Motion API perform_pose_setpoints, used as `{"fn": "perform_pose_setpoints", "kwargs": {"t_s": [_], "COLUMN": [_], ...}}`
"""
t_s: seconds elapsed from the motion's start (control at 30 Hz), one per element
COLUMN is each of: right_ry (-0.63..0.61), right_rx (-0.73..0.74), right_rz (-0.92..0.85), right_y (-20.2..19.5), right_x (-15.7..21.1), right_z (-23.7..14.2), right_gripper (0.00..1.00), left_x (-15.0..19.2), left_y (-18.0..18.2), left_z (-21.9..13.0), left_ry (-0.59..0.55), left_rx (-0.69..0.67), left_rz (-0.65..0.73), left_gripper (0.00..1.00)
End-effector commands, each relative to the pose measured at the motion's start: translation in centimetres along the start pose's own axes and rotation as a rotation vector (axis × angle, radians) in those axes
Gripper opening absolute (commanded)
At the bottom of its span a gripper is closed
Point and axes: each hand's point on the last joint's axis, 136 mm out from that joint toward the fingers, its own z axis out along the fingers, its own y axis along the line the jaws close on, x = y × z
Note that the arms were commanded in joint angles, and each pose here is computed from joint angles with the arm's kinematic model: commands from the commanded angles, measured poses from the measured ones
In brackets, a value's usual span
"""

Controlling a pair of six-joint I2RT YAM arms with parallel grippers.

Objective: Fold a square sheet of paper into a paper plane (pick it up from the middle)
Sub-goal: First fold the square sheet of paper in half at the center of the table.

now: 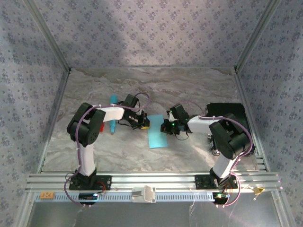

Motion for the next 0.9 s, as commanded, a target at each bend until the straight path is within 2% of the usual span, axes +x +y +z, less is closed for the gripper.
{"fn": "perform_pose_setpoints", "kwargs": {"t_s": [0.0, 0.23, 0.57, 0.87], "right_ry": [0.136, 0.140, 0.137, 0.141], "right_rx": [0.263, 0.257, 0.258, 0.257], "right_rz": [0.089, 0.088, 0.089, 0.087], "right_y": [-7.3, -7.2, -7.2, -7.3], "right_x": [5.1, 5.2, 5.2, 5.4], "right_z": [0.4, 0.5, 0.5, 0.5], "right_gripper": [0.00, 0.00, 0.00, 0.00], "left_x": [-1.7, -3.4, -4.7, -7.5], "left_y": [-2.7, -2.5, 0.4, 2.0], "left_z": [-1.3, -0.7, 0.2, -1.0], "left_ry": [-0.046, -0.057, -0.069, -0.188], "left_rx": [0.035, 0.038, 0.025, -0.050], "left_rz": [0.030, 0.007, -0.049, -0.138], "left_gripper": [0.01, 0.01, 0.01, 0.00]}}
